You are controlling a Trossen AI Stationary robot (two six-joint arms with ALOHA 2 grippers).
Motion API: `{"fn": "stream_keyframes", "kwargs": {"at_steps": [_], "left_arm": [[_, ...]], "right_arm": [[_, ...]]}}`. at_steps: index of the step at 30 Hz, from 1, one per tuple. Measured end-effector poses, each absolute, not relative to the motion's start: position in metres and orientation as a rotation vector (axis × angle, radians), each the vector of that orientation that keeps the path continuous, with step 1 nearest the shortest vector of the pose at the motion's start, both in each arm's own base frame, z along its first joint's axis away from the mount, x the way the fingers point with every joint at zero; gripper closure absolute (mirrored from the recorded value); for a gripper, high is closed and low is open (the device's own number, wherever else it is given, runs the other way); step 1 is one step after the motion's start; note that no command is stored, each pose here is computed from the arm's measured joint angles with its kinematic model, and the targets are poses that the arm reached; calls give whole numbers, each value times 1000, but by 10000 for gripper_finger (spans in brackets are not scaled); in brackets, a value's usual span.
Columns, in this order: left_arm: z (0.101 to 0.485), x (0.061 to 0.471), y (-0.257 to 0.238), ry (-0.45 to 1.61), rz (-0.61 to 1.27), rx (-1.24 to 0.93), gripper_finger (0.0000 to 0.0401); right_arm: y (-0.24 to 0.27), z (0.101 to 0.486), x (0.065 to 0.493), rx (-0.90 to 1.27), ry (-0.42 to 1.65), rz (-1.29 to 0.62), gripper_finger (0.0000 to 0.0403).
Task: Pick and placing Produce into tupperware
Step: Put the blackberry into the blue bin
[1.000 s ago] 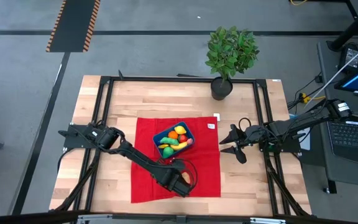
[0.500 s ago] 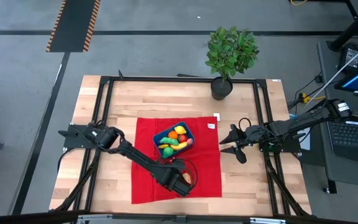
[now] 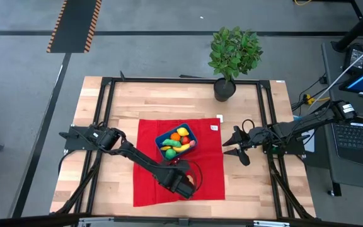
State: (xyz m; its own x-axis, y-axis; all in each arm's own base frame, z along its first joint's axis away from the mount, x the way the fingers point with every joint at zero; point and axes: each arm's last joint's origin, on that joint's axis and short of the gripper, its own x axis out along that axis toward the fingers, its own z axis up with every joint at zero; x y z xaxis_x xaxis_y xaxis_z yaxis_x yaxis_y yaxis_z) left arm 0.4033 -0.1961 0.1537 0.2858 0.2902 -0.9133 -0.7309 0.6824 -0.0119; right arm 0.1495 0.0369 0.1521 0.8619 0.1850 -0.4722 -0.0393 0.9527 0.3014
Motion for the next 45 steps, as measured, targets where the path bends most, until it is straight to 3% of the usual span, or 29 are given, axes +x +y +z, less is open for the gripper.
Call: {"fn": "stream_keyframes", "kwargs": {"at_steps": [45], "left_arm": [[154,403,-199,1129,682,-520,195]], "right_arm": [[37,152,149,292,521,118,207]]}}
